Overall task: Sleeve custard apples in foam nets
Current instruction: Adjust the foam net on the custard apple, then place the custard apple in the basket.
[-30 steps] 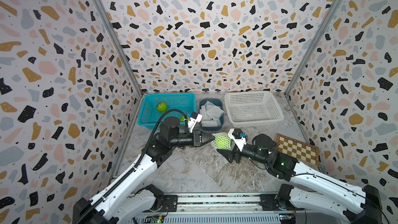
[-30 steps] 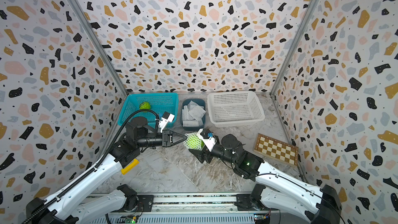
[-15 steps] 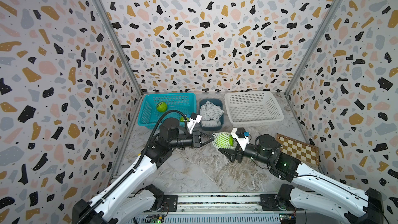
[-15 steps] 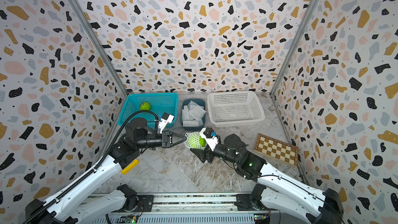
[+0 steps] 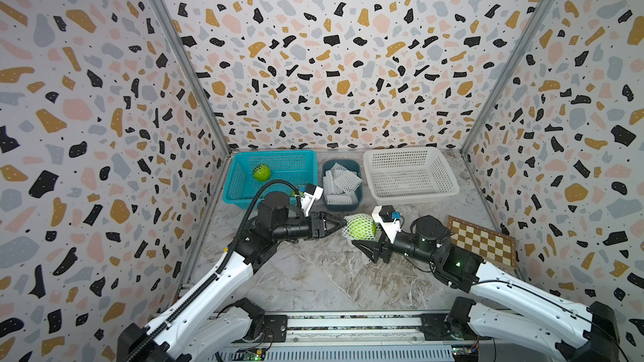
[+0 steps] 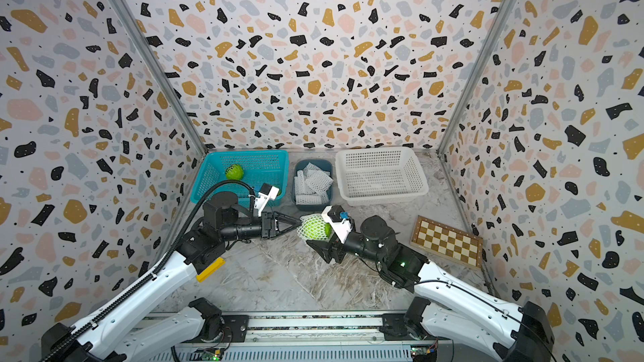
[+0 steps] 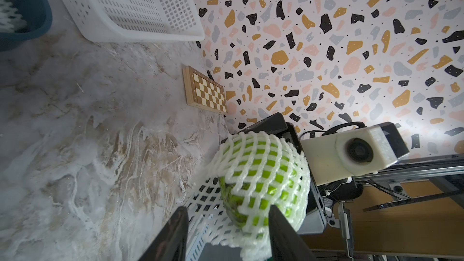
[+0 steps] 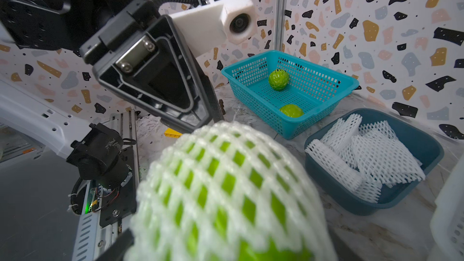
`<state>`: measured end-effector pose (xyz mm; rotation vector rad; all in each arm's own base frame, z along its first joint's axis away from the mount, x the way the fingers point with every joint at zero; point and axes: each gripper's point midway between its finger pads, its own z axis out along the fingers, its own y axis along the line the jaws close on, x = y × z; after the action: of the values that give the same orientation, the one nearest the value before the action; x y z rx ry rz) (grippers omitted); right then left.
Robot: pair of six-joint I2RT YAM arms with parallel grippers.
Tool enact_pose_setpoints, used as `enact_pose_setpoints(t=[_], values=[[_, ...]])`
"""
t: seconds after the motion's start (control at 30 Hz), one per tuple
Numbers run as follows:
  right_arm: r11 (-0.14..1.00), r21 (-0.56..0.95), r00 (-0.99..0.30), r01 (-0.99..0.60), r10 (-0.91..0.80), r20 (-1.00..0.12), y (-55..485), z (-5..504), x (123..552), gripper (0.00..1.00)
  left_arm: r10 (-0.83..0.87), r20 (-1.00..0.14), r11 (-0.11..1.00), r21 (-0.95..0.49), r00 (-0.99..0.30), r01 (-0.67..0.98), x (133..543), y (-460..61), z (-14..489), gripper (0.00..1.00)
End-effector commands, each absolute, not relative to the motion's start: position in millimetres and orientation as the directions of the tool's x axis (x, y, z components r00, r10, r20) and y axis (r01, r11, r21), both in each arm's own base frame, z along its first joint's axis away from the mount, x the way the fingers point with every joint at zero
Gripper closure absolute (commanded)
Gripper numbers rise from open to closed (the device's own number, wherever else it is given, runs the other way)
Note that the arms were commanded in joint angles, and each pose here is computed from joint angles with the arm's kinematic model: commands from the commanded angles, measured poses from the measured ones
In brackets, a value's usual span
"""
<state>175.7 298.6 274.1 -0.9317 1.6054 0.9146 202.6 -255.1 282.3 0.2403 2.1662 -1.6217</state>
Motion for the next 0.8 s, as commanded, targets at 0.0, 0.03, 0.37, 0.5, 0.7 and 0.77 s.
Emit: enact_pose_setpoints(t=[0.0,0.03,0.37,0.5,0.7,0.77], values=[[0.406,0.131,-0.179,-0.904,-0.082,-0.98,295.6,290.9,177.3,0.21,-0.175,-0.454,0.338,-0.861,-0.874,0.38,209.9,-240.4,283.2,0.4],[0.414,0.137,-0.185,-0.9,-0.079,-0.98,293.7,290.9,179.5,0.21,-0.2,-0.455,0.353,-0.86,-0.868,0.369,212.9,-234.6,281.8,0.39],[0.544,0.209,-0.27,-0.812,-0.033,-0.962,269.9,294.7,226.5,0.2,-0.261,-0.478,0.513,-0.805,-0.838,0.299,214.6,-203.2,248.5,0.21],[0.659,0.256,-0.337,-0.707,0.005,-0.942,253.3,293.0,270.9,0.2,-0.27,-0.469,0.529,-0.802,-0.841,0.277,212.6,-199.3,236.4,0.18],[0.792,0.34,-0.433,-0.508,0.106,-0.895,216.0,285.0,348.5,0.2,-0.257,-0.459,0.527,-0.804,-0.851,0.275,207.5,-199.4,229.8,0.16],[0.815,0.37,-0.459,-0.447,0.147,-0.876,202.0,278.4,372.4,0.2,-0.256,-0.457,0.527,-0.804,-0.852,0.273,205.1,-198.4,229.2,0.15]])
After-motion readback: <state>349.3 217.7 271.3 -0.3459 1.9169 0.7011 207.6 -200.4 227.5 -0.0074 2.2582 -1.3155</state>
